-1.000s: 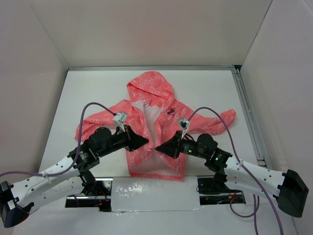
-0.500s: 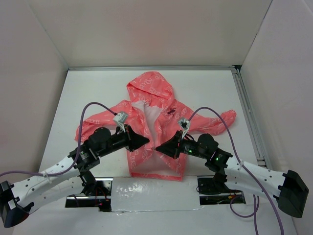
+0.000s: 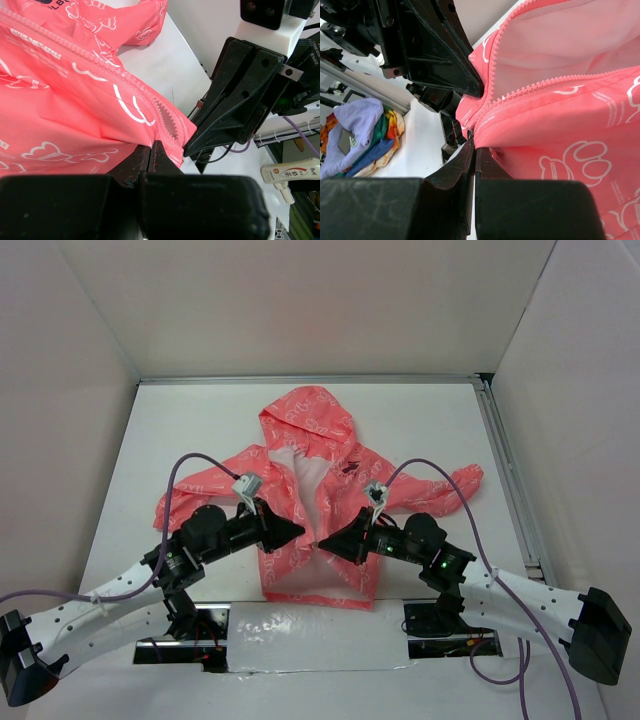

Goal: Zip up the jacket

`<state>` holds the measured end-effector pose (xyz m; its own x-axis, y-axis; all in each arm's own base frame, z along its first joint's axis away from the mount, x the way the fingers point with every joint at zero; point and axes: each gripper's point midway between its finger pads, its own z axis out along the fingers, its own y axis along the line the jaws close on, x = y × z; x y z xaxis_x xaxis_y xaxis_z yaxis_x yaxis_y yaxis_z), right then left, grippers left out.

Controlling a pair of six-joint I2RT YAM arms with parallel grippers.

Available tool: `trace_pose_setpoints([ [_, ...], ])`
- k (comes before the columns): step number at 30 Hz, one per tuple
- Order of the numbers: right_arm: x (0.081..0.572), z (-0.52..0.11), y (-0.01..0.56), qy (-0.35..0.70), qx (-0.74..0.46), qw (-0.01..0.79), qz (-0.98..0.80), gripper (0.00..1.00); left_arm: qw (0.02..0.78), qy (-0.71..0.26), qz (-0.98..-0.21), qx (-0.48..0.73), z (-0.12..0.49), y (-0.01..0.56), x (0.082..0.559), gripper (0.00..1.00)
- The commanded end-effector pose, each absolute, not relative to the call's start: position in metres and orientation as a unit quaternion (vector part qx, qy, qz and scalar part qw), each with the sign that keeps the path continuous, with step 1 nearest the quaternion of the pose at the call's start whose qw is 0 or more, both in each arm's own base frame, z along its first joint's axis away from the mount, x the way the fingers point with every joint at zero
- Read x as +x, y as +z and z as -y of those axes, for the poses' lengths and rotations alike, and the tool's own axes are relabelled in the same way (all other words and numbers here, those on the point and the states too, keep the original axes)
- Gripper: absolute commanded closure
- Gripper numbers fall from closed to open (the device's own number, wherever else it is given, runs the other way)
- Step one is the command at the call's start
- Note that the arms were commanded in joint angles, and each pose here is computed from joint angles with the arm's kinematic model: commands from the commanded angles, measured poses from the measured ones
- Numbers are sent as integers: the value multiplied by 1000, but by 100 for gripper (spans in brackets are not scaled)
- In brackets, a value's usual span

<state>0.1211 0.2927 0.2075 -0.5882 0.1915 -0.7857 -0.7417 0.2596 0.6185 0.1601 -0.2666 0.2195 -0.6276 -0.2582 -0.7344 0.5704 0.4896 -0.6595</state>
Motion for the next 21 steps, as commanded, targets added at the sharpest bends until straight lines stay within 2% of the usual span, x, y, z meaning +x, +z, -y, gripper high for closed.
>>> trace_pose_setpoints([
  [1,119,-297,250,601,-209,432,-639,100,454,-510,-721,115,268,242,164,100],
  [21,120,-299,242,588,-211,413,-662,100,483,-505,-694,174,271,246,159,100],
])
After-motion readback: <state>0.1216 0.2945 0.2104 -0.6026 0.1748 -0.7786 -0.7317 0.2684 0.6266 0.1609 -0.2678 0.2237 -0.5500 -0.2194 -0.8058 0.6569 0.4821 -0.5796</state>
